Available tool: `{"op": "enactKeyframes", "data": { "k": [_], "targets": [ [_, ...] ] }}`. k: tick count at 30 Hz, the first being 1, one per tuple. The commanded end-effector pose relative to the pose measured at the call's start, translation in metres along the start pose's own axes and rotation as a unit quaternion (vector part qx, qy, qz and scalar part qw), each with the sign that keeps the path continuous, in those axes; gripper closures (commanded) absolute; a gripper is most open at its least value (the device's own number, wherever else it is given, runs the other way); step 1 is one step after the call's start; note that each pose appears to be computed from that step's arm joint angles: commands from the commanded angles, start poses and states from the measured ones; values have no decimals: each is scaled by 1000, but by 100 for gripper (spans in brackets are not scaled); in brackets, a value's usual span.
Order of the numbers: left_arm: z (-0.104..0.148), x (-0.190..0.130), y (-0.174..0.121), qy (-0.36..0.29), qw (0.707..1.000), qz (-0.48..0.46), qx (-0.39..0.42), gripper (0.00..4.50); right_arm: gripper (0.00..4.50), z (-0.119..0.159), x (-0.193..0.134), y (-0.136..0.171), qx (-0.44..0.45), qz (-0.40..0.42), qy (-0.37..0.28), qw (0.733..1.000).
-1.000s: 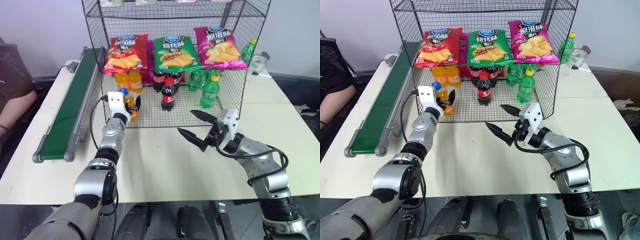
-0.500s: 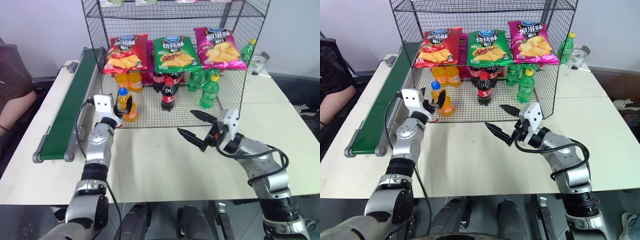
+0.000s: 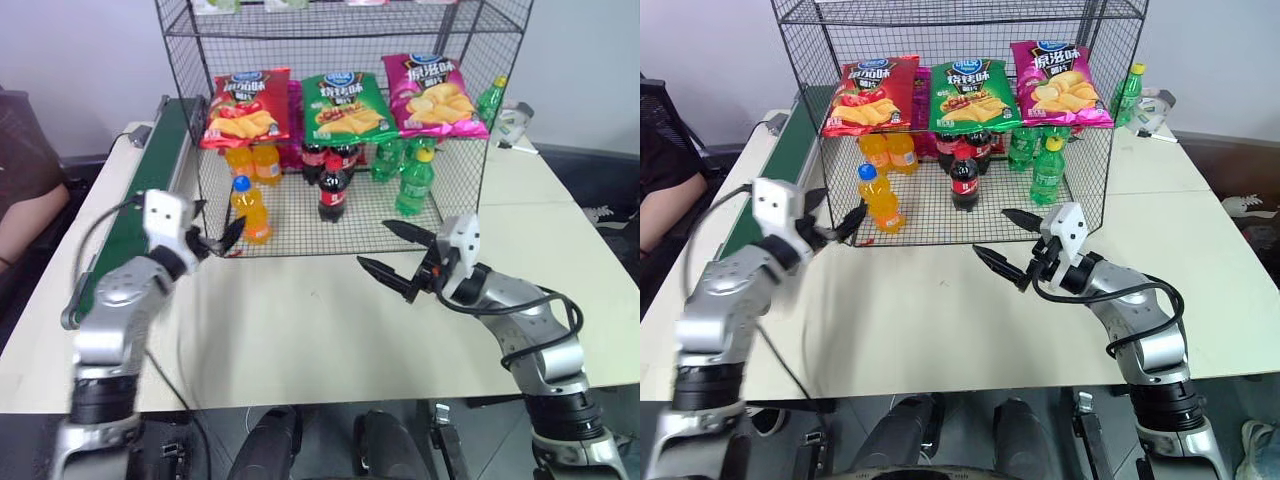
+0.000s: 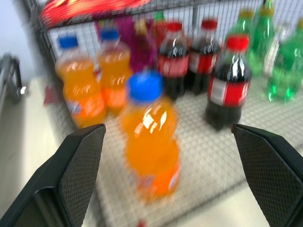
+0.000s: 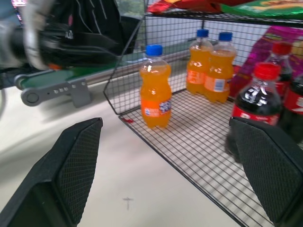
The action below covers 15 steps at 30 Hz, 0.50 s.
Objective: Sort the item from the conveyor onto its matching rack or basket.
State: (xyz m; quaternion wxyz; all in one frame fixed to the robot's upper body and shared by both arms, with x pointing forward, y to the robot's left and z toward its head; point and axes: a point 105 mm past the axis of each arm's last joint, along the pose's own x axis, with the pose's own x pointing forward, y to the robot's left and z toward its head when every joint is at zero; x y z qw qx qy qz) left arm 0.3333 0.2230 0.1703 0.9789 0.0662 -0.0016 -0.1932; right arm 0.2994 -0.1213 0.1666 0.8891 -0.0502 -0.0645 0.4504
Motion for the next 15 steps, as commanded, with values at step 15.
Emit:
{"op": "enactKeyframes", "data": {
  "k": [15],
  "targets": [
    [4,-52,14,46,998,-31,-11,4,0,10,-7,-7,-21,0,-9,1000]
  ]
}}
